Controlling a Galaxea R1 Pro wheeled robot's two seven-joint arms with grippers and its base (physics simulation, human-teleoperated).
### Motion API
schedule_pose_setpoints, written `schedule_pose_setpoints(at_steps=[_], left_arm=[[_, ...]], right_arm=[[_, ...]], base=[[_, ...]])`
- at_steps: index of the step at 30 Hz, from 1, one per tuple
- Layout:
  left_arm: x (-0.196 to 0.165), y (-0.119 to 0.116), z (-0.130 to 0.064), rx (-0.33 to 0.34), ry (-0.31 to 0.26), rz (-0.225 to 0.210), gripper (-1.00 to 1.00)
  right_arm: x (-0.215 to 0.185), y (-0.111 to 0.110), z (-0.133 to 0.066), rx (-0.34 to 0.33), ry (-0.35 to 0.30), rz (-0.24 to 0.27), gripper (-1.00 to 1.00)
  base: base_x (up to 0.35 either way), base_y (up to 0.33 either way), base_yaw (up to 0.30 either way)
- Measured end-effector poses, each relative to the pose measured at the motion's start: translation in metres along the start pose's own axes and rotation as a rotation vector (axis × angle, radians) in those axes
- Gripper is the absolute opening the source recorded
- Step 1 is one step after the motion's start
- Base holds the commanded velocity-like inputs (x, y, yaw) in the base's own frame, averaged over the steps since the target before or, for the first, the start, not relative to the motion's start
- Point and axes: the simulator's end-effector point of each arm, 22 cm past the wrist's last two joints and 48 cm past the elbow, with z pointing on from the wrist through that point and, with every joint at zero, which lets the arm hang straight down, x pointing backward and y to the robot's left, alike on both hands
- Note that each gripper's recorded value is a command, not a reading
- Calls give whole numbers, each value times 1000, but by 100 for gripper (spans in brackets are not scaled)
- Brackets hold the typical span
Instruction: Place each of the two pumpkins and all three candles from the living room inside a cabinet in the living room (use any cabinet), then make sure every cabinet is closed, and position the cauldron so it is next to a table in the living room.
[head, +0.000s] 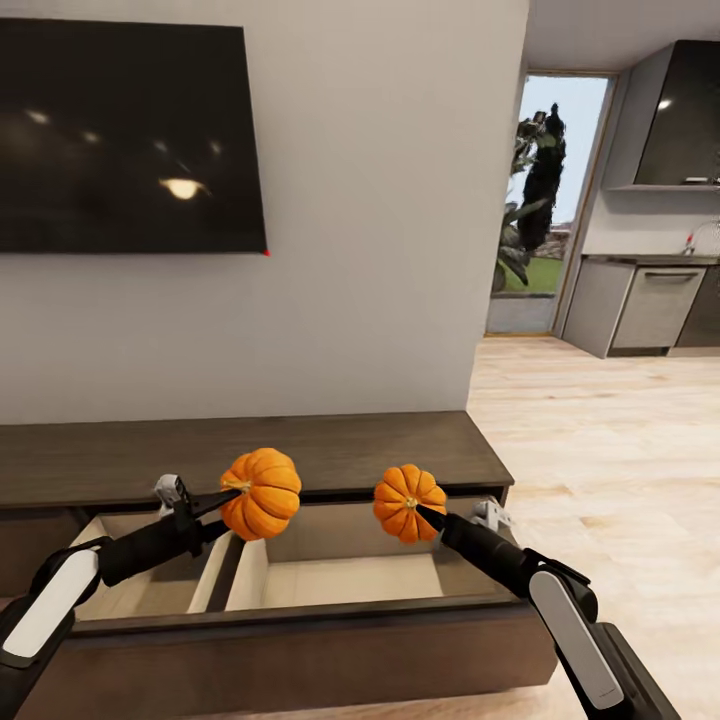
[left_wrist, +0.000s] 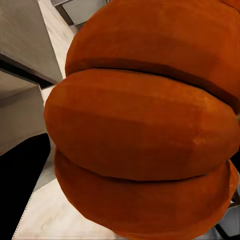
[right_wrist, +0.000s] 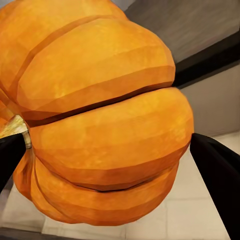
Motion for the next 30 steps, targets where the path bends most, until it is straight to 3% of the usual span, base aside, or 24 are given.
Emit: schedule_pose_setpoints(at_steps=[3,7,13,17,19,20,21,23,30], left_arm=[[2,10,4,-67,3,14,-100],[5,1,16,-104,8,49,-100],[-1,22,12,-277,-4,98,-100],[-2,17,19,-347,-13,140,-100],[1,21,27,-410,-20,158,-100],[3,28,34,-504,-32,187,-100],[2,27,36,-527,-37,200,-100],[3,21,39,-536,-46,205,-100],[2,15,39,-584,-61,234,-100]], right_arm=[[-1,2,-2,5,-2,-11,-100],[-7,6,-6,4,-13,-18,-100],[-17,16,-13,-5,-36,-38,-100],[-24,19,-18,11,-48,-58,-100],[-27,16,-22,61,-47,-80,-100],[-27,-1,-28,171,-34,-77,-100],[-29,-17,-33,250,-28,-118,-100],[-31,-10,-35,237,-36,-92,-100],[-39,-2,-44,249,-49,-114,-100]], base=[[0,0,0],[0,0,0],[0,0,0],[0,0,0],[0,0,0],[0,0,0],[0,0,0],[0,0,0],[0,0,0]])
